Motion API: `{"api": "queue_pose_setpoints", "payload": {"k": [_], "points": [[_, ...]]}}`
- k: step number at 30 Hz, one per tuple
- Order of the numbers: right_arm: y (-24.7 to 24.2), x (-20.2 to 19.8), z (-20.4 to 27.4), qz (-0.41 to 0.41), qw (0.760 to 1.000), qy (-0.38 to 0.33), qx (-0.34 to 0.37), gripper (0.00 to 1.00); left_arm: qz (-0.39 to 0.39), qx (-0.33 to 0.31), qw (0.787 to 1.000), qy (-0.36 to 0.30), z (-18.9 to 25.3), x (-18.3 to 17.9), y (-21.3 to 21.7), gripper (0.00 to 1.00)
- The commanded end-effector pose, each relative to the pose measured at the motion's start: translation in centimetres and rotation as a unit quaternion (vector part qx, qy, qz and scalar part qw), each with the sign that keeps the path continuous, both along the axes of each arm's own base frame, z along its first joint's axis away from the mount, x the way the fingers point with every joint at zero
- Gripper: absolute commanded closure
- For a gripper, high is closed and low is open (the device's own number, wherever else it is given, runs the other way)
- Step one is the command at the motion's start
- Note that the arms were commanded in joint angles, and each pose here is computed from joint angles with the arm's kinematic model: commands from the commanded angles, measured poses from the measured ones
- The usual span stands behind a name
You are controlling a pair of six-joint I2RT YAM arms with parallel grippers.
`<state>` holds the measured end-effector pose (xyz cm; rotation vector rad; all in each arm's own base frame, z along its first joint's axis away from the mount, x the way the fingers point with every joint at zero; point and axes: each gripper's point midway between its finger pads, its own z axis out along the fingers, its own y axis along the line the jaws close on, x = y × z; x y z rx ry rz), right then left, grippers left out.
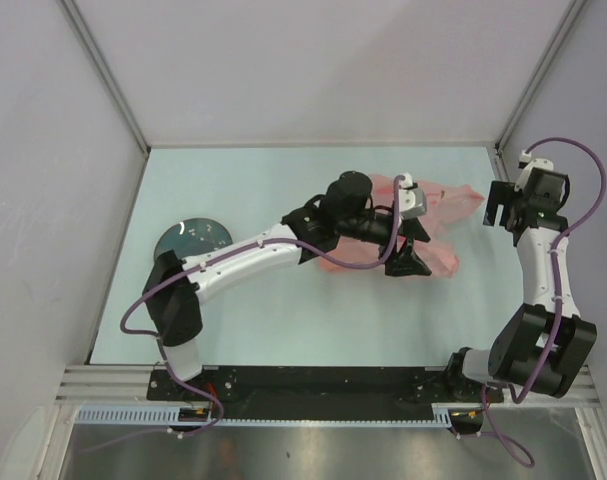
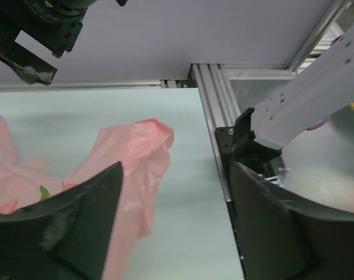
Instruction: Take the fake fruits out of the plastic bag
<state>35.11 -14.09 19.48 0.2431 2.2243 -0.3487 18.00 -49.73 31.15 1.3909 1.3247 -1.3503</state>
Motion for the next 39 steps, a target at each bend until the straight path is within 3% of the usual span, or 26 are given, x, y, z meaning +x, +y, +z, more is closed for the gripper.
{"api": "queue_pose_setpoints", "payload": {"k": [1,2,11,17,21,24,25,26,28,30,31,39], "points": [[-0.9,0.5,1.9,-0.012,0.999,-0.042,0.024,0.05,-0.015,-0.036,0.996,-0.081,1.9,-2.7,-2.5,0.14],[-0.4,0.6,1.8,0.000,0.998,-0.046,0.037,0.05,-0.018,-0.044,0.992,-0.117,2.3,-3.6,-3.3,0.13],[0.3,1.0,1.2,0.020,0.997,-0.053,0.057,0.05,0.076,0.019,0.972,-0.222,0.0,1.3,-5.5,0.11],[2.0,3.8,0.4,0.085,0.989,-0.074,0.091,0.04,0.112,0.075,0.965,-0.226,-3.0,5.0,-5.5,0.19],[3.0,5.6,-0.8,0.129,0.982,-0.080,0.113,0.02,0.115,0.102,0.961,-0.231,-4.5,6.7,-4.3,0.35],[3.5,6.5,-2.1,0.150,0.978,-0.074,0.122,0.01,0.076,0.092,0.969,-0.217,-4.8,5.9,-3.4,0.36],[3.8,6.8,-2.2,0.157,0.977,-0.073,0.123,0.01,0.069,0.098,0.968,-0.219,-5.2,5.8,-3.1,0.41],[3.9,7.1,-2.8,0.163,0.976,-0.067,0.125,0.00,0.061,0.102,0.968,-0.221,-5.2,5.6,-3.0,0.64],[4.4,7.5,-3.1,0.174,0.974,-0.063,0.129,0.01,0.056,0.129,0.967,-0.213,-6.1,5.5,-2.3,0.86],[5.1,8.1,-3.5,0.187,0.972,-0.059,0.133,0.00,0.059,0.129,0.970,-0.198,-5.4,5.7,-1.0,1.00],[5.4,8.3,-3.6,0.194,0.970,-0.057,0.136,0.00,0.068,0.107,0.971,-0.201,-3.0,5.6,0.2,1.00],[13.8,9.2,-4.2,0.294,0.949,-0.029,0.111,0.05,0.094,0.136,0.964,-0.208,-1.8,5.4,8.6,1.00]]}}
